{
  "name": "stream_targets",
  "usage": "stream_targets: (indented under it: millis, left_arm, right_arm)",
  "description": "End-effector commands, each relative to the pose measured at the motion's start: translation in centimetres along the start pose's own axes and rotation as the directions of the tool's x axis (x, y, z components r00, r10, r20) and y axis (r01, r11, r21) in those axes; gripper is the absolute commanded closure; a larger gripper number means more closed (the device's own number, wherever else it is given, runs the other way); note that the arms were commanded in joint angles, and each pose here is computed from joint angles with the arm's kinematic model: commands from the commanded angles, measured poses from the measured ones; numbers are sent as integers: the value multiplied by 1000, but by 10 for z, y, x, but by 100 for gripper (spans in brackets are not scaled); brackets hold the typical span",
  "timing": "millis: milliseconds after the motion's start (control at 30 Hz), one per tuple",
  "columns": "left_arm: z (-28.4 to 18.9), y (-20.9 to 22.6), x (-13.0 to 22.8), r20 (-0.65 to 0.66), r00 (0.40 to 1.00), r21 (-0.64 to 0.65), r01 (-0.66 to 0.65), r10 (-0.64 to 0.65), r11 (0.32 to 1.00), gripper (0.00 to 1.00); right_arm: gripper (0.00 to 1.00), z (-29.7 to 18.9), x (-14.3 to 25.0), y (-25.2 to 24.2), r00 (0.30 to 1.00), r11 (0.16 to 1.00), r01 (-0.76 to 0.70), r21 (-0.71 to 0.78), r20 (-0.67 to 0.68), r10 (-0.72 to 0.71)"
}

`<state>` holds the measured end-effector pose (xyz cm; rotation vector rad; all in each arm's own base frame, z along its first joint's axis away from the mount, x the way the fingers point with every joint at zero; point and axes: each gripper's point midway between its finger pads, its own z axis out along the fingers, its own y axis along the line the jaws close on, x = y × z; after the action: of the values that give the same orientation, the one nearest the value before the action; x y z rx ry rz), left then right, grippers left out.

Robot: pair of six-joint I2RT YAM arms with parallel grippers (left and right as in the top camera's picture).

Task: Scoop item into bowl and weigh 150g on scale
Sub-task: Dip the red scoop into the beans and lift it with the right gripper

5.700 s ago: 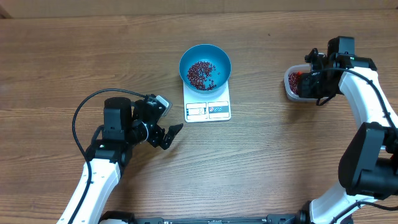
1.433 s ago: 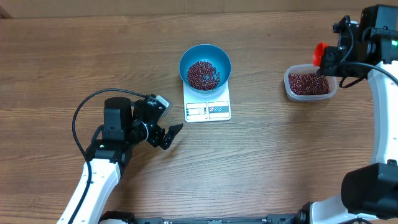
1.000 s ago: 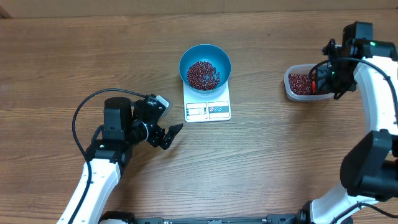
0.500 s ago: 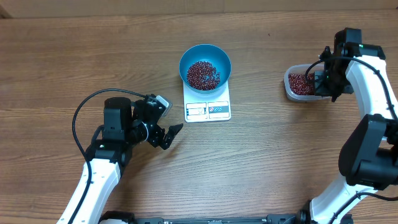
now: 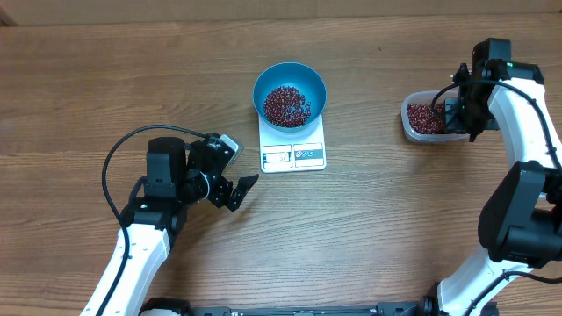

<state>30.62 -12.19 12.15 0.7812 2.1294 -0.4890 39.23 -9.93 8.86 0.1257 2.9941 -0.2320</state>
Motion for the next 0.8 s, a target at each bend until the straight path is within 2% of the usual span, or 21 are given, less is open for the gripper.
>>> stream_targets:
  millis: [0,467,767]
  left_arm:
    - [1,-3,-2,4,1000,14,4,-4,1000,0]
    - [1,-3,-2,4,1000,14,5,-5,1000,0]
    - [1,-3,-2,4,1000,14,5,-5,1000,1]
  right_arm:
    - [96,4,2,-12,1000,998,-1,61,-10,1]
    - [96,23,11,-2,997,1000,9,13,-77,-8]
    - [96,27,13,22,996,993,1,-120,-90,-12]
